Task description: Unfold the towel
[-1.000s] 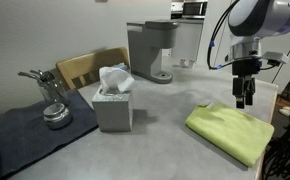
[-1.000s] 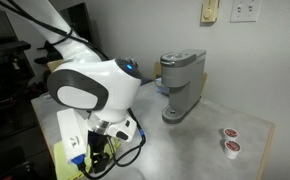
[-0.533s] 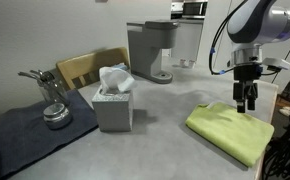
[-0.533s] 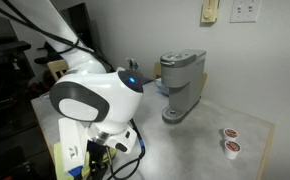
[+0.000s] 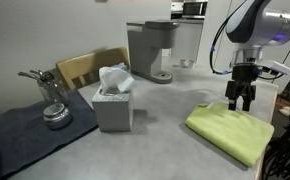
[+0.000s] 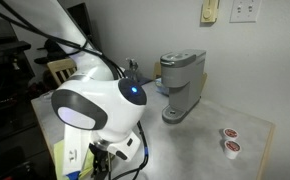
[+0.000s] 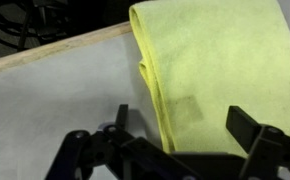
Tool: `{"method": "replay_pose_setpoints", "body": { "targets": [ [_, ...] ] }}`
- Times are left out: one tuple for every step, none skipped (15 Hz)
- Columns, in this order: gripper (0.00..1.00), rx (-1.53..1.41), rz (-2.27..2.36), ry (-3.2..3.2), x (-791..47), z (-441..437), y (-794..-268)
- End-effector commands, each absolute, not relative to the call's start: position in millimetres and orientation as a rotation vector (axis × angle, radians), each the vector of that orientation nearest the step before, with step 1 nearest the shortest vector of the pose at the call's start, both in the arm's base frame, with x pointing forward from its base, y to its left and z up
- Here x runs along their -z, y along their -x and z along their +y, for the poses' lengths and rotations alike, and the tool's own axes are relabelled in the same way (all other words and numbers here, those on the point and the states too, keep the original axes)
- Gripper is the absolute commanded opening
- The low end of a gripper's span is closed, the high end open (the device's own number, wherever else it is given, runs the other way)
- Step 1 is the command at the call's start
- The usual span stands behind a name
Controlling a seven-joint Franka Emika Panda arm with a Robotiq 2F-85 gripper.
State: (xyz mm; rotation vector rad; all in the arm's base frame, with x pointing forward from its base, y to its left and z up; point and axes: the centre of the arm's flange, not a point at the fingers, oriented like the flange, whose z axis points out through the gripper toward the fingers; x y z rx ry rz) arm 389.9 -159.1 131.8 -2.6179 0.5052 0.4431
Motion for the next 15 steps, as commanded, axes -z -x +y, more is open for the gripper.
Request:
{"method": "replay_pose_setpoints", "body": {
  "targets": [
    [0.88,-0.402,0.53,2.601,-121.9,-162.8,-394.0],
    [0.78,-0.402,0.531,2.599,-121.7,-162.5,-394.6],
    [0.76,-0.403,0.53,2.598,-121.6,-162.3,-395.0],
    [0.74,-0.403,0.529,2.598,-121.5,-162.2,-395.4],
    [0.73,-0.404,0.526,2.598,-121.3,-162.0,-395.6],
    [0.74,-0.405,0.523,2.599,-121.2,-161.8,-395.9],
    [0.71,-0.406,0.52,2.601,-121.2,-161.7,-396.1],
    [0.7,-0.406,0.518,2.601,-121.1,-161.7,-396.4],
    [0.61,-0.406,0.516,2.602,-121.2,-161.7,-396.5],
    [0.45,-0.406,0.515,2.602,-121.1,-161.8,-396.7],
    [0.45,-0.406,0.515,2.602,-121.1,-161.8,-396.7],
    [0.37,-0.406,0.514,2.602,-121.1,-161.9,-396.8],
    [0.31,-0.406,0.513,2.602,-121.0,-162.1,-396.8],
    [0.25,-0.406,0.511,2.603,-121.0,-162.1,-396.7],
    [0.19,-0.407,0.51,2.603,-121.0,-162.1,-396.9]
  ]
}}
